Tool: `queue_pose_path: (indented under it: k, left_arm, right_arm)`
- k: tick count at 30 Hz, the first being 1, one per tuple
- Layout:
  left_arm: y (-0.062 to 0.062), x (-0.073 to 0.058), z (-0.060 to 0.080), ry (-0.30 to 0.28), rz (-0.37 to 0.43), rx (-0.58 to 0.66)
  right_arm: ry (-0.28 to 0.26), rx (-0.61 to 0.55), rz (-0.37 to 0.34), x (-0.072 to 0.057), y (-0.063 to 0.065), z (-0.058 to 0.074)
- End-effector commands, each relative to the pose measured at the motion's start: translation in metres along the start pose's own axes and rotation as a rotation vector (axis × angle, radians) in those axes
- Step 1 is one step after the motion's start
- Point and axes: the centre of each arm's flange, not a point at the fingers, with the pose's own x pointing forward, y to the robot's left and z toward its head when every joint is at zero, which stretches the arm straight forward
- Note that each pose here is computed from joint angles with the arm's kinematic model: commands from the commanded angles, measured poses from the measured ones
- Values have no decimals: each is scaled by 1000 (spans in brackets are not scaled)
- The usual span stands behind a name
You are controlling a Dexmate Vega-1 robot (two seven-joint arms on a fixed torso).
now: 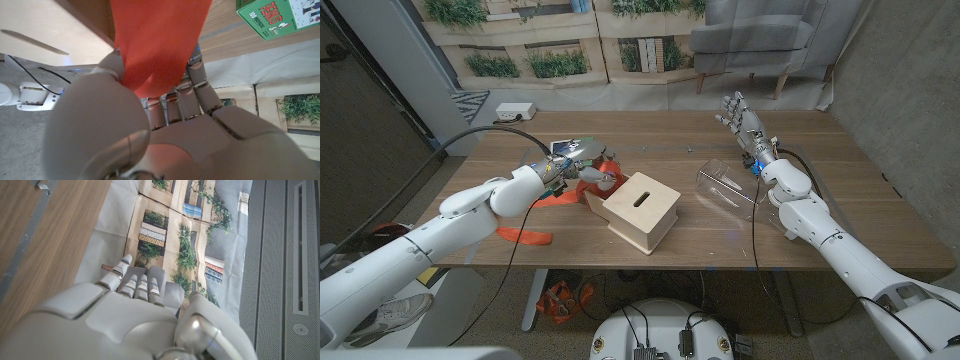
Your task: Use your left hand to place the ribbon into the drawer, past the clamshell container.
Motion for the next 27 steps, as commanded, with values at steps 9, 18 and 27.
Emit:
queue_pose_path:
  k: [9, 18, 27]
  left_arm:
    - [4, -3, 1, 36, -14, 5]
    - [6, -5, 3, 45, -9, 14]
    - [8, -7, 5, 57, -15, 25]
  right_arm:
    - [-3, -1, 0, 0, 1, 2]
    - [-4, 1, 1, 0, 2, 2]
    - [-10, -5, 7, 0, 4, 4]
